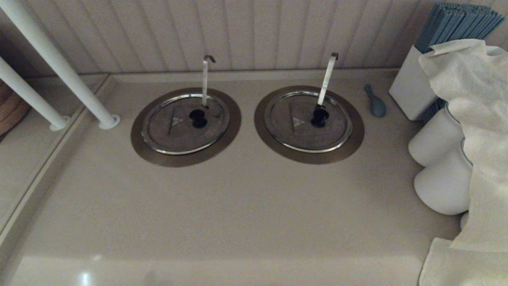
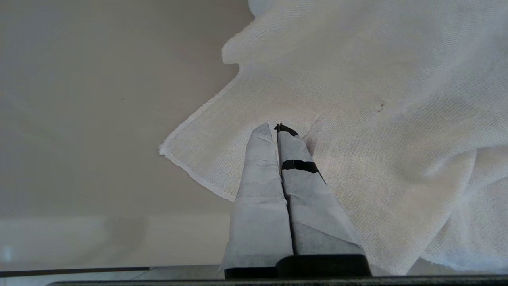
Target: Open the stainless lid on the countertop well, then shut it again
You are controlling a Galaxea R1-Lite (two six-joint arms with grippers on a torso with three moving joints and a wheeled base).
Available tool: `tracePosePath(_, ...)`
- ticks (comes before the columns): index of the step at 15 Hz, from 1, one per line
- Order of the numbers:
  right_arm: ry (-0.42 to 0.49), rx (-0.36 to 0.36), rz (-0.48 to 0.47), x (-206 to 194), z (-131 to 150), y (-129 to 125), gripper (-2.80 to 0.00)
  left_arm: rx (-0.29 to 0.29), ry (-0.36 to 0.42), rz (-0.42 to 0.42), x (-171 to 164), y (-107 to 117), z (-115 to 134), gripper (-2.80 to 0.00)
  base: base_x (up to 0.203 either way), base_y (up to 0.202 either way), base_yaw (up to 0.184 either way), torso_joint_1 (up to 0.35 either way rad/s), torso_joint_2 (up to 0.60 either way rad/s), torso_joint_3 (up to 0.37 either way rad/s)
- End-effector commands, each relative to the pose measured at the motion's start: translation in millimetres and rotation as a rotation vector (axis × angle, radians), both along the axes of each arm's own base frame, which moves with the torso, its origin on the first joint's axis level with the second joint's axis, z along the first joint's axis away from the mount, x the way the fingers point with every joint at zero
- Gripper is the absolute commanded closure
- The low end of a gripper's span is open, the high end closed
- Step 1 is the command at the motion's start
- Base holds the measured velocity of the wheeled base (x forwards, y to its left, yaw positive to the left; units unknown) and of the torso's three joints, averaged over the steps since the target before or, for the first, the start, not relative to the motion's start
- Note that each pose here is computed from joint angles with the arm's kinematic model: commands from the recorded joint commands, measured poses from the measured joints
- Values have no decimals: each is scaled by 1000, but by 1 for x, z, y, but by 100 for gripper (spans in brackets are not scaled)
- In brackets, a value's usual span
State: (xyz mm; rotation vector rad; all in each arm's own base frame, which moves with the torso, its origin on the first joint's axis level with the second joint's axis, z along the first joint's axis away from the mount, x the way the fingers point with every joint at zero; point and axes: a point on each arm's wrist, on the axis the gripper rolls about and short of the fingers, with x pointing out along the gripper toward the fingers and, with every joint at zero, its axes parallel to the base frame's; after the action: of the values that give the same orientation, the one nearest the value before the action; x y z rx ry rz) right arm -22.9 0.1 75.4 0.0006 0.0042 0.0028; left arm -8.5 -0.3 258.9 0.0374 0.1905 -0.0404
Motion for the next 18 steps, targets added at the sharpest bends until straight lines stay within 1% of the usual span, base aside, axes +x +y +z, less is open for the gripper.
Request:
tracePosePath(1,2,0,0,0,0,0,0,-4,-59,19,-22,1,-8,0,0,0,0,0,0,0)
tracePosePath(2,0,0,1,0,0,0,0,-1,-75,50,-30,2,-10,0,0,0,0,0,0,0)
tracePosePath(4,0,-1,0,0,0,0,0,15,-109,177,-48,5,-9,0,0,0,0,0,0,0)
tracePosePath(5,0,-1,0,0,0,0,0,19,-130,225,-58,4,-8,0,0,0,0,0,0,0)
tracePosePath(7,0,-1,0,0,0,0,0,26,-140,298,-74,-2,-6,0,0,0,0,0,0,0)
tracePosePath(9,0,-1,2,0,0,0,0,33,-167,318,-88,-5,-11,0,0,0,0,0,0,0)
tracePosePath(10,1,-1,0,0,0,0,0,25,-148,323,-88,-5,-14,0,0,0,0,0,0,0)
tracePosePath(11,0,-1,0,0,0,0,0,4,-134,321,-86,-5,-16,0,0,0,0,0,0,0)
tracePosePath(12,0,1,0,0,0,0,0,-4,-131,295,-86,-6,-17,0,0,0,0,0,0,0)
tracePosePath(13,0,-1,0,0,0,0,0,-13,-133,227,-86,-7,-17,0,0,0,0,0,0,0)
tracePosePath(14,1,0,0,0,0,0,0,-29,-146,109,-88,-7,-15,0,0,0,0,0,0,0)
tracePosePath(15,2,-1,0,0,-1,0,0,-35,-156,15,-92,-3,-16,0,0,0,0,0,0,0)
tracePosePath(16,2,-1,1,0,0,0,0,-40,-165,-39,-96,1,-20,0,0,0,0,0,0,0)
tracePosePath(18,0,-1,2,0,0,0,0,-44,-154,-23,-105,1,-40,0,0,0,0,0,0,0)
